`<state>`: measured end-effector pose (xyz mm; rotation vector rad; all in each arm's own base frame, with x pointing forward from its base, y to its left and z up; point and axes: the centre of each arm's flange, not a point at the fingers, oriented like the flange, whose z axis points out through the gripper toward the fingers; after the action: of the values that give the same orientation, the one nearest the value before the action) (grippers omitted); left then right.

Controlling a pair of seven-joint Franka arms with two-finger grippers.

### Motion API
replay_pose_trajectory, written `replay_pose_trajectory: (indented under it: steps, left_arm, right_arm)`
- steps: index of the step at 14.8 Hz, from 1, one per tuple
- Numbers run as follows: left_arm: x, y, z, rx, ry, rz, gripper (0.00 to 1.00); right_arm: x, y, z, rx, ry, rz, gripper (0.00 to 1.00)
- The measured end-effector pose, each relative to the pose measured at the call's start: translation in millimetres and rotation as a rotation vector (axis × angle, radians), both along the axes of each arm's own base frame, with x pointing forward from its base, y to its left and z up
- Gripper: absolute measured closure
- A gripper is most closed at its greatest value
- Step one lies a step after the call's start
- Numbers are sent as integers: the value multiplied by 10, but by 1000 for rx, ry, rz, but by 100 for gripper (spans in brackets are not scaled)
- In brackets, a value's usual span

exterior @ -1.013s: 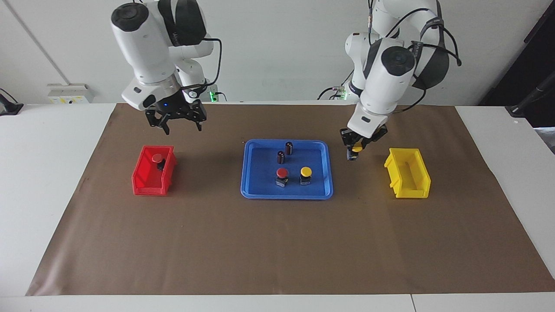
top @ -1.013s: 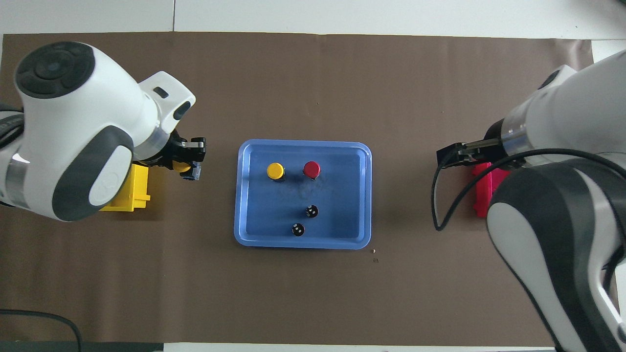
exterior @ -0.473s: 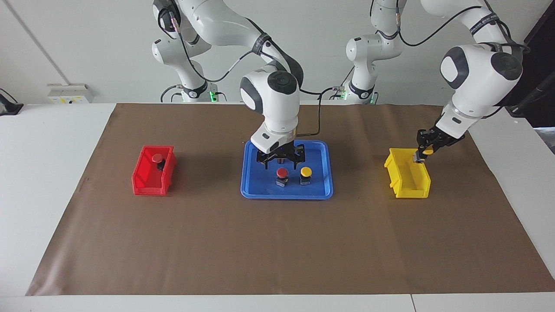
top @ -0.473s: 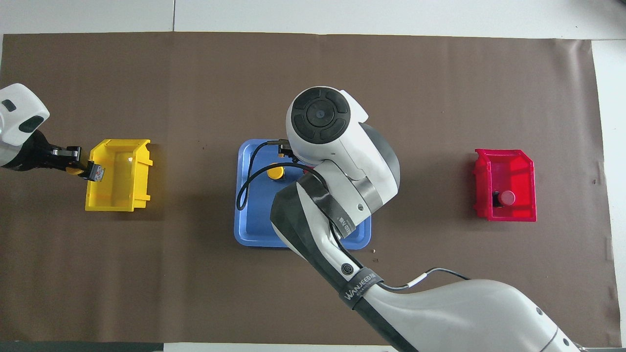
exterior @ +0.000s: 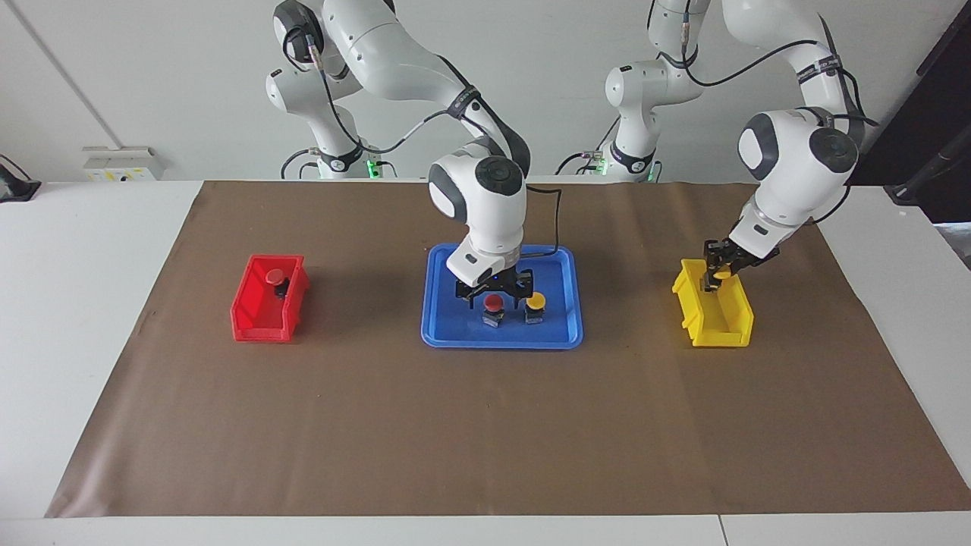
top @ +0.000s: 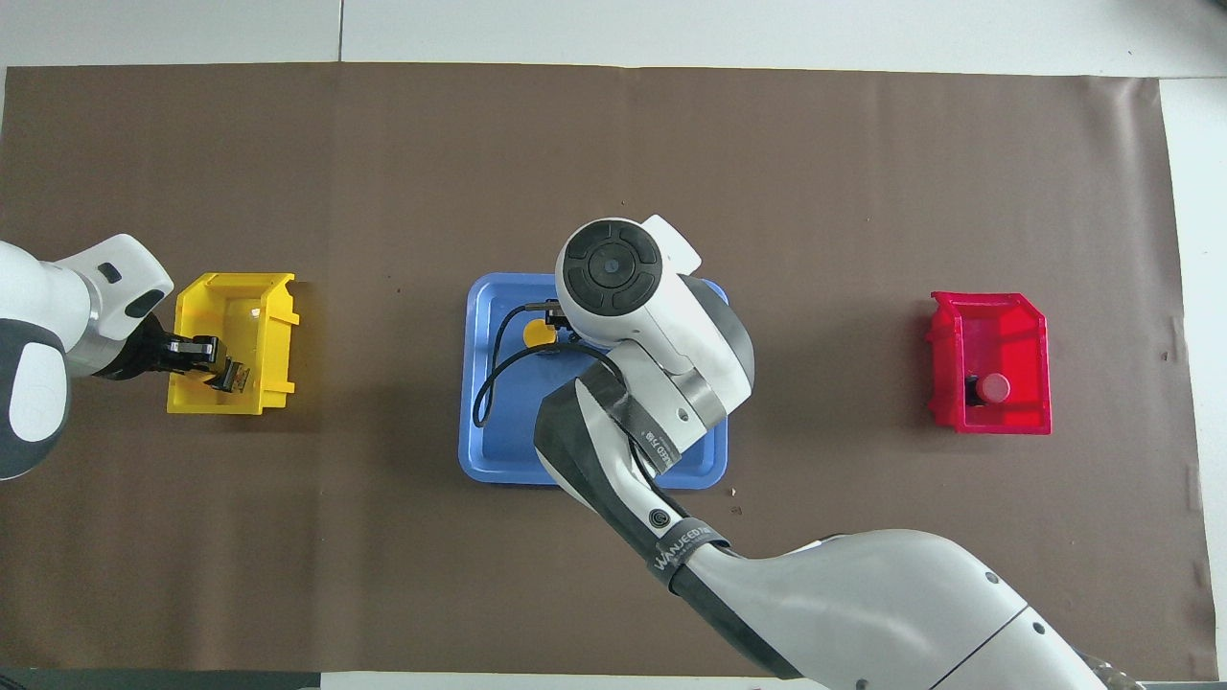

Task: Sort red and yellow buttons by color
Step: 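Grasp the second red button with the right gripper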

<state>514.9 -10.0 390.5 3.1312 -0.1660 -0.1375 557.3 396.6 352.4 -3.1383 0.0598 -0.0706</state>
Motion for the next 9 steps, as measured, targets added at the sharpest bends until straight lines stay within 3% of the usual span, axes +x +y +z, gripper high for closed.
replay_pose_trajectory:
  steps: [2, 4, 6, 7, 9]
  left_arm:
    - [-40, -2, -131, 0, -23, 0, 59]
    - [-64, -1, -231, -1, -46, 0, 59]
    - [-72, 1, -267, -1, -56, 0, 56]
    - [-71, 1, -264, -1, -57, 0, 56]
    - [-65, 1, -256, -1, -59, 0, 40]
  right_arm:
    - [-41, 1, -15, 0, 0, 4, 24]
    - [-51, -4, -2, 0, -1, 4, 30]
    - [-55, -10, 7, 0, -2, 4, 52]
    - [-58, -12, 9, 0, -2, 4, 52]
    - [-57, -13, 30, 1, -4, 4, 59]
